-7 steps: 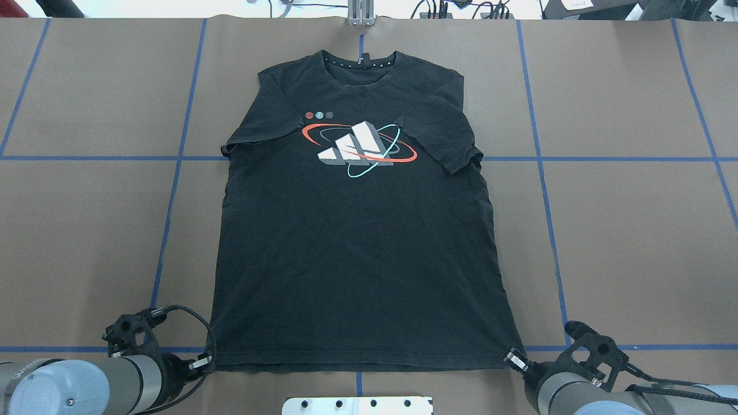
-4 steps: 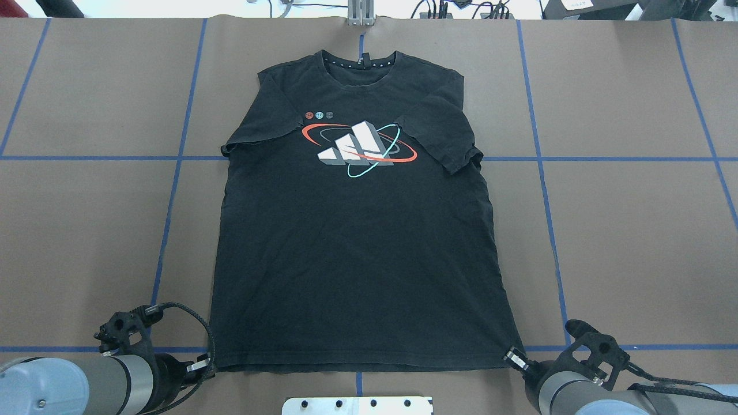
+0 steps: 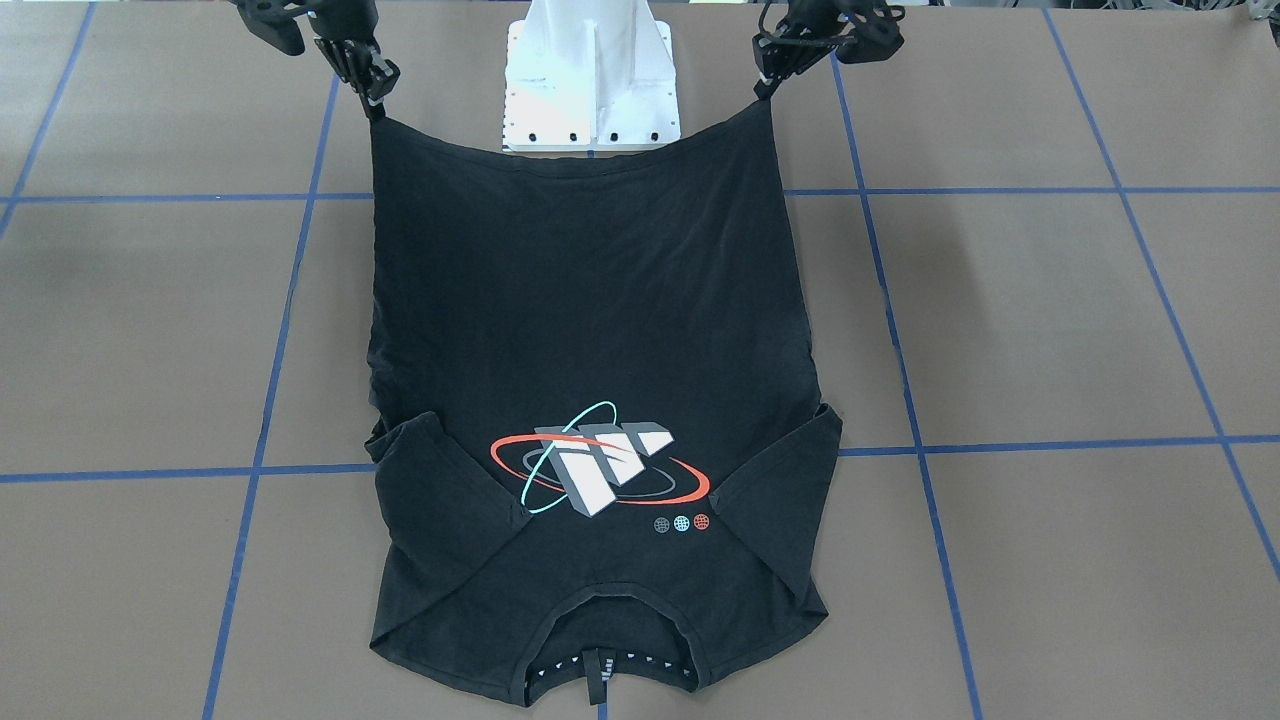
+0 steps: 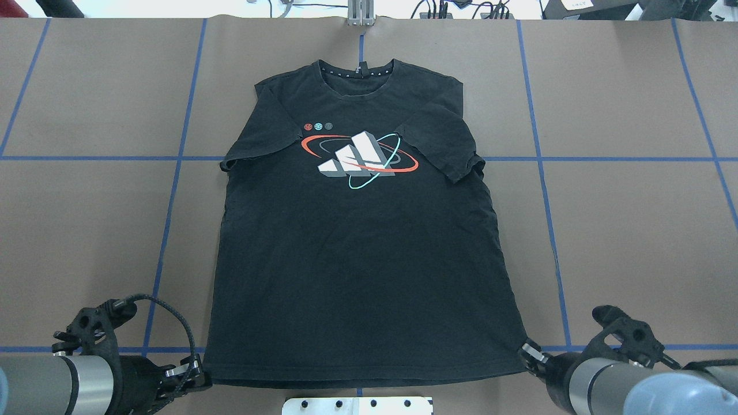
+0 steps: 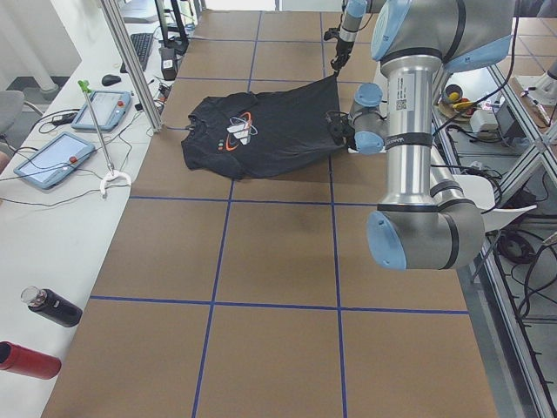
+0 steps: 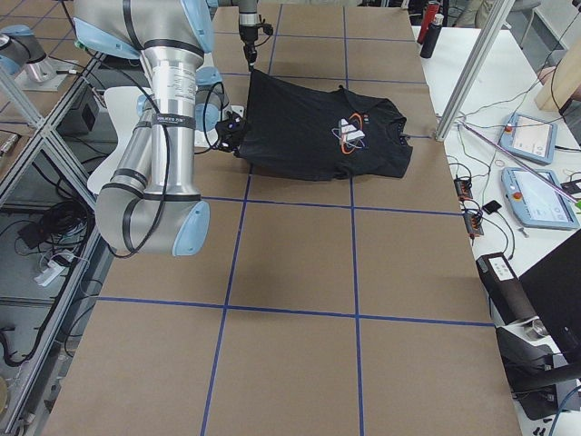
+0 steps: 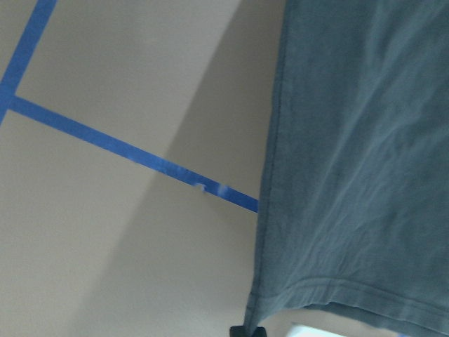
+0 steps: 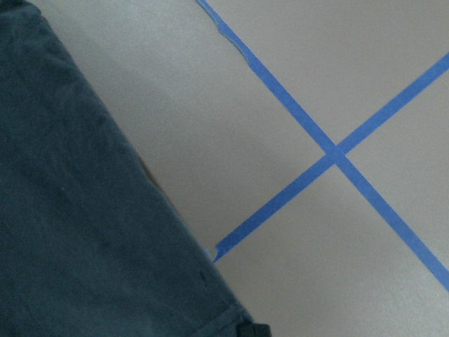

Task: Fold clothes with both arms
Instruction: 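Lift the hem with both grippers and carry it toward the collar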

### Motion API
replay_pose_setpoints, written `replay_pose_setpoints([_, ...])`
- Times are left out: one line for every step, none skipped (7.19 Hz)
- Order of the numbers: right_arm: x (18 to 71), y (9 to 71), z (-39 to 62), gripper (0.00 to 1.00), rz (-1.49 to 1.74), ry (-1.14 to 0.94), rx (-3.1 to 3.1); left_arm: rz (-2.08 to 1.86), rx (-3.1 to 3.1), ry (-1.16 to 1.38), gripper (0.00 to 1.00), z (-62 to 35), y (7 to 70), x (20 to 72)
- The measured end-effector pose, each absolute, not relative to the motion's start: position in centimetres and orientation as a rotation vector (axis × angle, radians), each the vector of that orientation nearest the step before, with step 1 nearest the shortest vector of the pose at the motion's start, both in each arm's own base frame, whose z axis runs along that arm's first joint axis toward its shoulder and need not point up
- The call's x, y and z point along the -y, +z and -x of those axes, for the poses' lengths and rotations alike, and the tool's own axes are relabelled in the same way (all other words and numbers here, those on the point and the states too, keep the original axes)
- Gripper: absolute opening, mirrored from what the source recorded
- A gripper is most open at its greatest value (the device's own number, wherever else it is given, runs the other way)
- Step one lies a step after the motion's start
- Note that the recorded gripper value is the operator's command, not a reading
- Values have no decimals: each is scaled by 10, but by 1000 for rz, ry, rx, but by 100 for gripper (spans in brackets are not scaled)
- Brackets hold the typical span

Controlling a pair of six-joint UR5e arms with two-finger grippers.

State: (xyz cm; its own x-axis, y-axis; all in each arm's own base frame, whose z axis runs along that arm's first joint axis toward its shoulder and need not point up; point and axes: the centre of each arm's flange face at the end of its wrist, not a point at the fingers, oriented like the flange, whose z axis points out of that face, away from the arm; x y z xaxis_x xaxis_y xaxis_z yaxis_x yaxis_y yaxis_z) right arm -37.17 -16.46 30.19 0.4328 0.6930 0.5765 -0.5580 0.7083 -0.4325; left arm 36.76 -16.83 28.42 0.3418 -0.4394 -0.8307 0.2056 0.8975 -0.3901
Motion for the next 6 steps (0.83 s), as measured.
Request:
replay_pose_setpoints([197,285,360,0,246,842,837,229,-1195,-456,0,-354,268,190])
replay_pose_setpoints([240,273,351,0,297,909,862,191,-1238,-497,0,-337,256,227])
replay_pose_setpoints([293,266,349,0,314,965,872,131,-1254,-537,0,-324,255,274])
replay_pose_setpoints([342,263,352,0,286,982,860,85,-1241,-573,0,-318,263,325])
replay_pose_setpoints([388,263,353,0,236,984,831,42,-1222,-592,0,-316,271,371])
replay_pose_setpoints([430,265,350,0,185,978,798,-8,-1202,-599,0,-312,278,410])
